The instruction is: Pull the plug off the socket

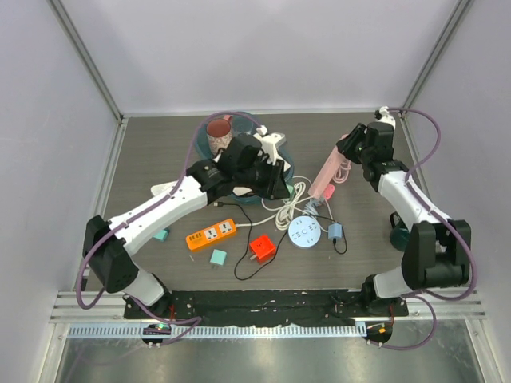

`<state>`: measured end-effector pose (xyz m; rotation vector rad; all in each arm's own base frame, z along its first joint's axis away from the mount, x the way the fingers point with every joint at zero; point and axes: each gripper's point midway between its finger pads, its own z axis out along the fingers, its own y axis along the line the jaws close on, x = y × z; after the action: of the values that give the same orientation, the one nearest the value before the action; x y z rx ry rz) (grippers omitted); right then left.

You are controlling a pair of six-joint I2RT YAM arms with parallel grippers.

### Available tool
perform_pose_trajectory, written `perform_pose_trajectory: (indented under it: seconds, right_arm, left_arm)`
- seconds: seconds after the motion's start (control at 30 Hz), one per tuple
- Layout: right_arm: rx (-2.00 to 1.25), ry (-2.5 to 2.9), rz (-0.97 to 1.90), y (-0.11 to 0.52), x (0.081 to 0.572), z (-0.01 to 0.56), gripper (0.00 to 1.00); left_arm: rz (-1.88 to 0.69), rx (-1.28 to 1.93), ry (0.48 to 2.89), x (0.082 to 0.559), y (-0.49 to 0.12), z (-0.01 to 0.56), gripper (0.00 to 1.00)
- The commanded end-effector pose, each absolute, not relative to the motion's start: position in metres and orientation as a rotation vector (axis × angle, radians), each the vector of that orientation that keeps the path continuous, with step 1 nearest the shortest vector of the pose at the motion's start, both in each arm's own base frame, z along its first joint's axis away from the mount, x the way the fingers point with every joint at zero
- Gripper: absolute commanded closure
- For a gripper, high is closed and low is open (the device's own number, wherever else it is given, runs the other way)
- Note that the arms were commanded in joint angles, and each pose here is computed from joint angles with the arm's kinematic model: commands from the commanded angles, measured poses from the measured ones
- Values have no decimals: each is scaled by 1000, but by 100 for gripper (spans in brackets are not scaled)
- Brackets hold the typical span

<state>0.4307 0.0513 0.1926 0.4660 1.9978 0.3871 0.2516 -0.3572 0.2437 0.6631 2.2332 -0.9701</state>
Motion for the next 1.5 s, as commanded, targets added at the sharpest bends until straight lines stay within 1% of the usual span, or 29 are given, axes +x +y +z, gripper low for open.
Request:
perform_pose_trajectory:
  seconds: [0.0,0.07,0.13,0.2,0.23,0.33,0.37,0.43,0.47,0.53,0.6,0.63,0.67,0.7,0.73,0.77,0.8,0.87,0.93,1.0,1.03,1.07,1.1,1.13,1.2,1.33,1.37,1.4,1.47]
  right_arm:
    - [601,1807,432,37,481,222,99]
    - [662,1775,465,29,494,221,99]
    - [718,1782,506,31,504,201,99]
    - [811,1712,548,13,517,199,99]
    - [817,1738,588,18,523,184,99]
    - [835,1708,650,21,541,182,98]
    - [851,1728,660,22,547,167,97]
    - [866,1738,702,24,557,160,95]
    - [883,1762,714,25,562,144,93]
    - [878,1765,757,30,568,143,90]
    - [878,1779,766,32,571,137,77]
    - [871,1783,770,33,572,138,68]
    - [867,1799,781,34,571,137,53]
    - [861,1803,796,36,571,140,47]
    - [842,1797,809,35,572,147,30]
    - [811,1813,840,40,570,152,20]
    - [787,1807,848,41,567,165,16]
    - [731,1828,840,42,562,180,13]
    - [689,1804,839,41,552,207,12]
    - [663,1816,814,36,542,218,12]
    - [631,1789,802,34,535,242,11]
    - [611,1834,757,31,526,241,11]
    - [595,1835,725,28,519,253,10]
    - [557,1807,701,27,507,283,10]
    - [523,1840,650,26,483,299,10]
    - [458,1776,549,20,428,360,10]
    - [444,1746,533,20,409,377,10]
    - [435,1726,518,19,398,384,10]
    - [443,1684,508,17,383,396,9]
  left_arm:
    - [-990,615,2155,250,-375,253,100]
    - [-997,614,2143,247,-380,254,100]
    - [-1003,620,2143,243,-381,251,100]
    - [-1020,617,2139,238,-383,250,100]
    - [-1031,618,2136,236,-385,249,100]
    - [-1058,625,2126,226,-395,245,100]
    - [-1068,646,2123,220,-401,243,100]
    - [-1064,646,2122,216,-405,240,100]
    - [-1071,655,2116,213,-408,240,100]
    - [-1071,646,2120,212,-411,237,100]
    - [-1078,652,2115,210,-415,237,100]
    - [-1065,645,2114,212,-416,237,100]
    - [-1062,649,2116,211,-417,235,100]
    - [-1064,651,2114,211,-419,236,100]
    - [-1062,653,2115,212,-421,235,100]
    - [-1060,658,2119,211,-423,233,100]
    - [-1065,659,2110,211,-425,237,100]
    - [-1068,662,2106,213,-430,238,100]
    - [-1064,666,2108,215,-435,236,100]
    - [-1066,664,2093,216,-441,241,100]
    - [-1067,664,2089,217,-444,241,100]
    - [-1066,670,2093,216,-450,237,100]
    - [-1072,664,2082,218,-454,241,100]
    - [-1076,656,2075,220,-458,242,100]
    - [-1088,632,2079,224,-470,238,100]
    - [-1133,593,2081,235,-496,231,100]
    - [-1155,583,2064,239,-504,238,100]
    - [-1149,584,2099,243,-513,219,100]
    - [-1175,588,2098,248,-529,217,100]
